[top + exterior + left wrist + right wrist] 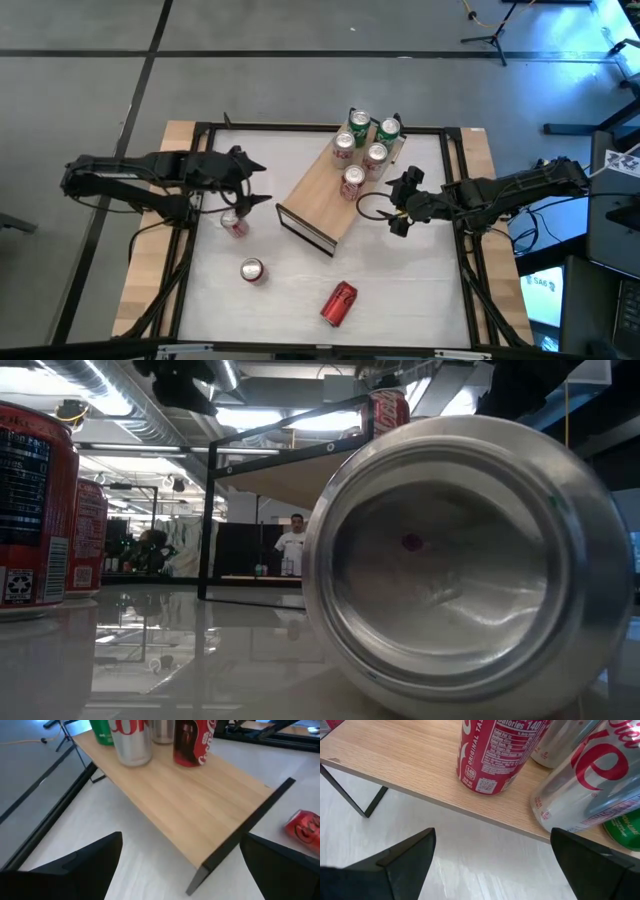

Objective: Place canned beverage on shelf
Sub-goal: Put the red-white soda can on the shelf aligned with the other red-white soda can

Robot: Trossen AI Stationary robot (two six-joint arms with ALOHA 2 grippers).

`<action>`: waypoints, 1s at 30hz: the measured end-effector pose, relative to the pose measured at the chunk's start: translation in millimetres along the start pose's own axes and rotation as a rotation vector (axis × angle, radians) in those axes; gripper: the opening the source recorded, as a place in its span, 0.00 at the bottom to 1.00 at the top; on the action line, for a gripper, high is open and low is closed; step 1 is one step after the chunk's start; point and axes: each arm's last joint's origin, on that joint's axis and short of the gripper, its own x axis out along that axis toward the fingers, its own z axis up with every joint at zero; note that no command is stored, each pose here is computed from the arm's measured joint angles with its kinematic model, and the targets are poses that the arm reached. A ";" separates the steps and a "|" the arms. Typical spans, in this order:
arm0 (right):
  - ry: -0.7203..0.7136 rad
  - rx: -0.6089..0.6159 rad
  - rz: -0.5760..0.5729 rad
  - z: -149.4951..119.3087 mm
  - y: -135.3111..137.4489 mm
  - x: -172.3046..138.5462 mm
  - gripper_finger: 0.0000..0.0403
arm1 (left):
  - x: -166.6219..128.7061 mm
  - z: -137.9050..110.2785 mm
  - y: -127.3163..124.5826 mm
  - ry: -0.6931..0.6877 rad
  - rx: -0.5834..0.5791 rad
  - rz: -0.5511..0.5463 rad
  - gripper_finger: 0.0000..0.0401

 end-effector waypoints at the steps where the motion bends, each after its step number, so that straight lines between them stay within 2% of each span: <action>1: 0.000 0.000 0.000 0.0 0.0 0.0 0.96 | -4.1 -1.4 1.3 0.003 -0.006 0.001 0.98; 7: 0.008 0.000 0.036 -0.2 1.0 0.0 0.96 | -21.8 -10.5 7.4 0.035 -0.081 0.008 0.98; 13: 0.016 0.001 0.069 -0.5 1.9 0.0 0.96 | -24.1 -26.8 10.8 0.200 -0.079 0.043 0.98; 17: 0.016 0.000 0.069 -0.5 2.0 -0.1 0.96 | -21.2 -33.9 9.3 0.309 -0.095 0.002 0.98; 21: 0.016 0.000 0.069 -0.5 1.9 0.0 0.96 | -21.9 -40.2 8.3 0.402 -0.155 -0.037 0.98; 26: 0.016 0.000 0.069 -0.5 2.0 -0.1 0.96 | -24.3 -48.8 10.3 0.508 -0.267 0.022 0.98; 30: 0.016 0.001 0.069 -0.5 1.9 0.0 0.96 | -26.7 -52.5 9.7 0.548 -0.282 0.037 0.98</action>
